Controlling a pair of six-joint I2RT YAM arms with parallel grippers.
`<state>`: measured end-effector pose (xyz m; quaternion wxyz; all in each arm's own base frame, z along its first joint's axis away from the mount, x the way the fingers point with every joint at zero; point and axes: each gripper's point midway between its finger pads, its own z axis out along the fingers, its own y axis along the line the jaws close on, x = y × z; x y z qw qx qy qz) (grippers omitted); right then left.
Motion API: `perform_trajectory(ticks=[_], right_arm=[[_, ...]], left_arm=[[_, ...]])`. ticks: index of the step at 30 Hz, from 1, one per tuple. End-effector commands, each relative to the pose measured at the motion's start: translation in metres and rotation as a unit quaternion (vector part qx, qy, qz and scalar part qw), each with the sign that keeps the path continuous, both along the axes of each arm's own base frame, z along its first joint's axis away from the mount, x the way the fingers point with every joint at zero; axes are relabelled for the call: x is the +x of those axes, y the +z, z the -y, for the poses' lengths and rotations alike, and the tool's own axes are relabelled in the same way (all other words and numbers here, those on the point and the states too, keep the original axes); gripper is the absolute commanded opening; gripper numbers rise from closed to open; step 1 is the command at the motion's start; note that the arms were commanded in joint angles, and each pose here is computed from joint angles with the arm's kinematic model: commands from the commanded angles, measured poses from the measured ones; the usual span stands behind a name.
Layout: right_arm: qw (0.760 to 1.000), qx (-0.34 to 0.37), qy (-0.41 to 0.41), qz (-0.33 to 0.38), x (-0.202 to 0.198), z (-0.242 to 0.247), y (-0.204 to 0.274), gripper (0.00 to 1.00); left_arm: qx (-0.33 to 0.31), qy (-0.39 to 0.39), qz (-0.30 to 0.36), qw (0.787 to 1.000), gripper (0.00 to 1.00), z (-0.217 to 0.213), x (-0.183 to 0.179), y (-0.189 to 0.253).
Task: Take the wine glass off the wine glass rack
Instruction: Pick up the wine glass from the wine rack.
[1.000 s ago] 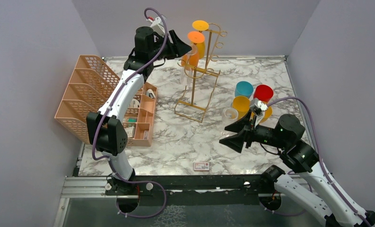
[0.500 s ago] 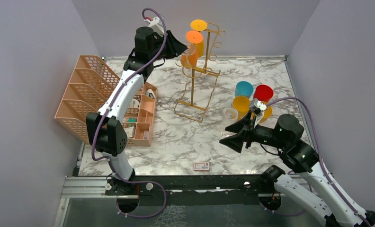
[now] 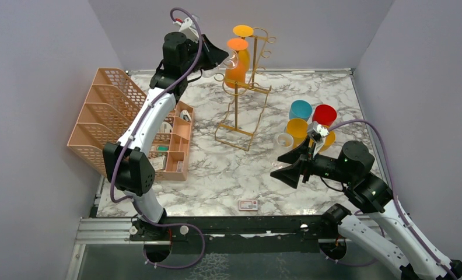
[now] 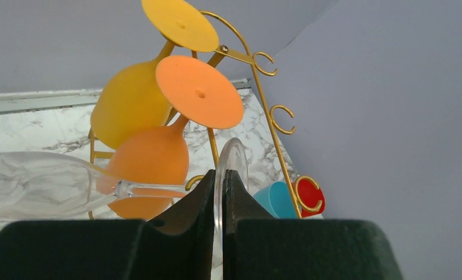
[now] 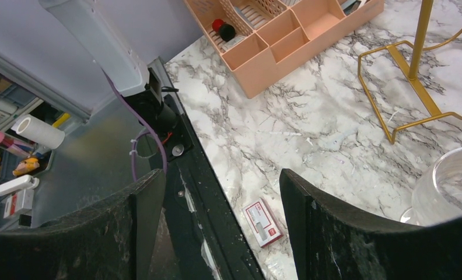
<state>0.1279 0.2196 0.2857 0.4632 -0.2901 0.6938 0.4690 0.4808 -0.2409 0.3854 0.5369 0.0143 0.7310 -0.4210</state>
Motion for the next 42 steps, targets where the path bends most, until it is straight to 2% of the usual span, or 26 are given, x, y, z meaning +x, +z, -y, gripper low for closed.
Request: perform_trajectory(ticks=[1,4,24,33,42], right_arm=[[1.000,0.000,-0.013,0.011,0.003,0.003,0.008,0.74],[1.000,0.001,-0.013,0.012,0.003,0.003,0.009,0.74],[1.000,-0.003,-0.015,0.012,0.003,0.004,0.008,0.74],[1.000,-0.004,-0.017,0.011,0.004,0.004,0.007,0.74],[1.000,-0.004,-0.028,0.006,0.008,0.005,0.005,0.74]], left_arm=[[-0.011,0.014,-0.006,1.000,0.00,-0.005,-0.002,0.003],[-0.033,0.014,0.005,0.999,0.00,-0.007,-0.011,0.024],[-0.118,0.036,0.004,0.992,0.00,-0.028,-0.010,0.049],[-0.107,0.055,0.016,0.993,0.00,-0.036,-0.010,0.048],[-0.071,0.174,0.094,0.978,0.00,-0.086,-0.029,0.074]])
